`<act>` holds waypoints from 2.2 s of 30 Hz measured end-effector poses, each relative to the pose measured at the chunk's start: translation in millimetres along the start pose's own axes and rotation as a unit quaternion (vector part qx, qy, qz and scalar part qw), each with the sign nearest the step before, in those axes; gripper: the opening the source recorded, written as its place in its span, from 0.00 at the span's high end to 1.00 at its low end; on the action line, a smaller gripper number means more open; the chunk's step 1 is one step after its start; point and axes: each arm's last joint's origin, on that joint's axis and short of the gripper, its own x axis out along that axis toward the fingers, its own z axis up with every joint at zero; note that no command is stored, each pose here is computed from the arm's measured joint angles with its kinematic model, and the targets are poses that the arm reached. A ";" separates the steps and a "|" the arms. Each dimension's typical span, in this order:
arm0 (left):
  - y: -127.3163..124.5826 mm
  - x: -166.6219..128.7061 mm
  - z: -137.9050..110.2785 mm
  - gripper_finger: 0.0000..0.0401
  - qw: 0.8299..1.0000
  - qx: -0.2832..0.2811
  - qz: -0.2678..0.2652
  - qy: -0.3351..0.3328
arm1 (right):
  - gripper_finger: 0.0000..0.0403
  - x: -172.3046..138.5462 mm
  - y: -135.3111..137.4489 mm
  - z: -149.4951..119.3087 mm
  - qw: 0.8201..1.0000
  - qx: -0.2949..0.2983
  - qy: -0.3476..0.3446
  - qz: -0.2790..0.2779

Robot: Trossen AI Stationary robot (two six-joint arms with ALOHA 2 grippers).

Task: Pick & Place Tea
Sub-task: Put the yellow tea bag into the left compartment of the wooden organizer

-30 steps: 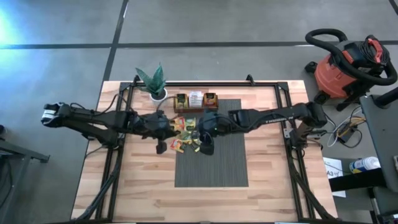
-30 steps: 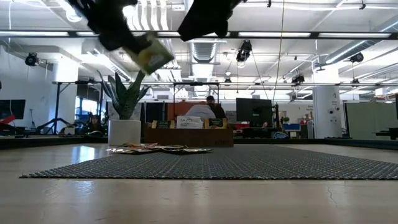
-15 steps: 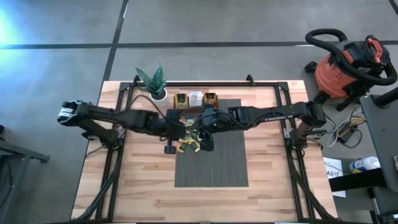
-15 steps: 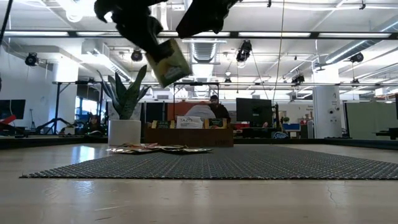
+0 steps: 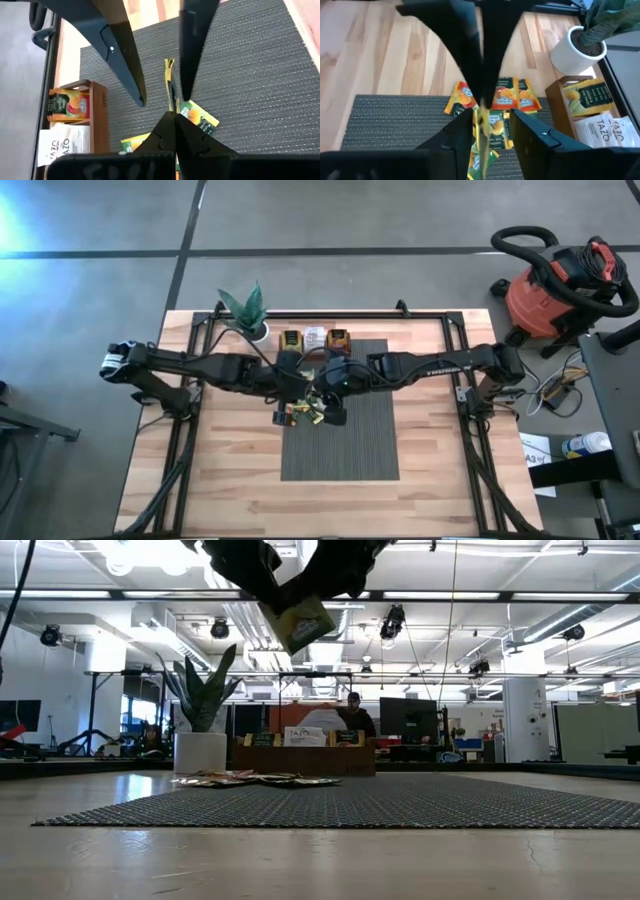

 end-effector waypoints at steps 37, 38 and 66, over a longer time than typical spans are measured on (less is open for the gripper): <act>3.0 -46.8 -66.4 0.71 0.939 -0.313 0.138 -0.021 | 0.98 25.9 -49.0 -7.3 0.979 0.168 -0.108 -0.026; 1.0 -51.4 -71.4 0.70 0.931 -0.337 0.137 -0.034 | 0.98 27.7 -56.8 -8.6 0.976 0.181 -0.120 -0.028; 0.6 -89.9 -164.3 0.69 0.769 -0.495 0.195 -0.354 | 0.98 137.7 -211.9 -58.9 0.961 0.253 -0.106 0.041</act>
